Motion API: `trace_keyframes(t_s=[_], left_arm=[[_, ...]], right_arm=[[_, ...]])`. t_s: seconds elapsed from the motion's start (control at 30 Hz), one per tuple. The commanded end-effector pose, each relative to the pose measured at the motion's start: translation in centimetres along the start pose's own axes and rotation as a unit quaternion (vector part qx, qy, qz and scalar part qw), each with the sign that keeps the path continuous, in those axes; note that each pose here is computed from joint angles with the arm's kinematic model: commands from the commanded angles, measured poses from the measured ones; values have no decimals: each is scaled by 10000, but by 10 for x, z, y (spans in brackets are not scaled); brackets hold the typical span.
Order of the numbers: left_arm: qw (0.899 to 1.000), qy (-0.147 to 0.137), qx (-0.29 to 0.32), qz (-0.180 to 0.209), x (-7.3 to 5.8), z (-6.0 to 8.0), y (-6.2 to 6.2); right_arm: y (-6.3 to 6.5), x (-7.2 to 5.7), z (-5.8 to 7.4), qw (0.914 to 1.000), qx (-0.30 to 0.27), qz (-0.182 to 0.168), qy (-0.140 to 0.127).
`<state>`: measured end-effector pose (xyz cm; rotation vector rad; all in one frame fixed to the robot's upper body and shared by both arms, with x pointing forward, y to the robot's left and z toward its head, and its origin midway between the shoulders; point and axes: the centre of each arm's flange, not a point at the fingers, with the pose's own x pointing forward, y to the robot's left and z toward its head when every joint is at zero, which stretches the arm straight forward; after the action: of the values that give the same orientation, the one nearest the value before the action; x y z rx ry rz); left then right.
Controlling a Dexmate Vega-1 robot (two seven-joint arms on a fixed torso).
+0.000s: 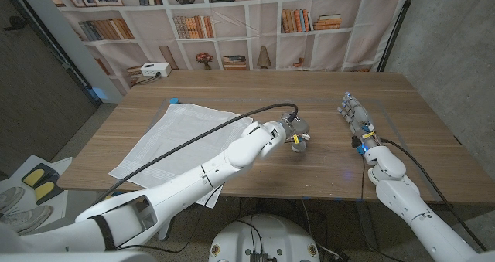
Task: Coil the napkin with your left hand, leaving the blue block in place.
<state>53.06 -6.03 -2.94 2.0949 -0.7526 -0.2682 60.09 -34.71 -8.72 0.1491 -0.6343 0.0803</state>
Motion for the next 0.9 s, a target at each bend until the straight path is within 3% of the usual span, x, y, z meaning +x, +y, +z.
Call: trace_keyframes(t_s=[0.03,0.3,0.57,0.9], left_arm=[[9974,299,121,-651,4,4,-6],[9968,235,16,-760,6,8,-11],[9997,107,-218,-90,3,9,-16],[9994,182,-256,163,3,5,-19]], right_arm=[[-6,2,-3,10000,15,-20,31],[-8,4,-2,10000,-7,-33,45],[-9,5,-3,9999,-51,-49,90],[-10,7,-2,9999,-74,-68,103]])
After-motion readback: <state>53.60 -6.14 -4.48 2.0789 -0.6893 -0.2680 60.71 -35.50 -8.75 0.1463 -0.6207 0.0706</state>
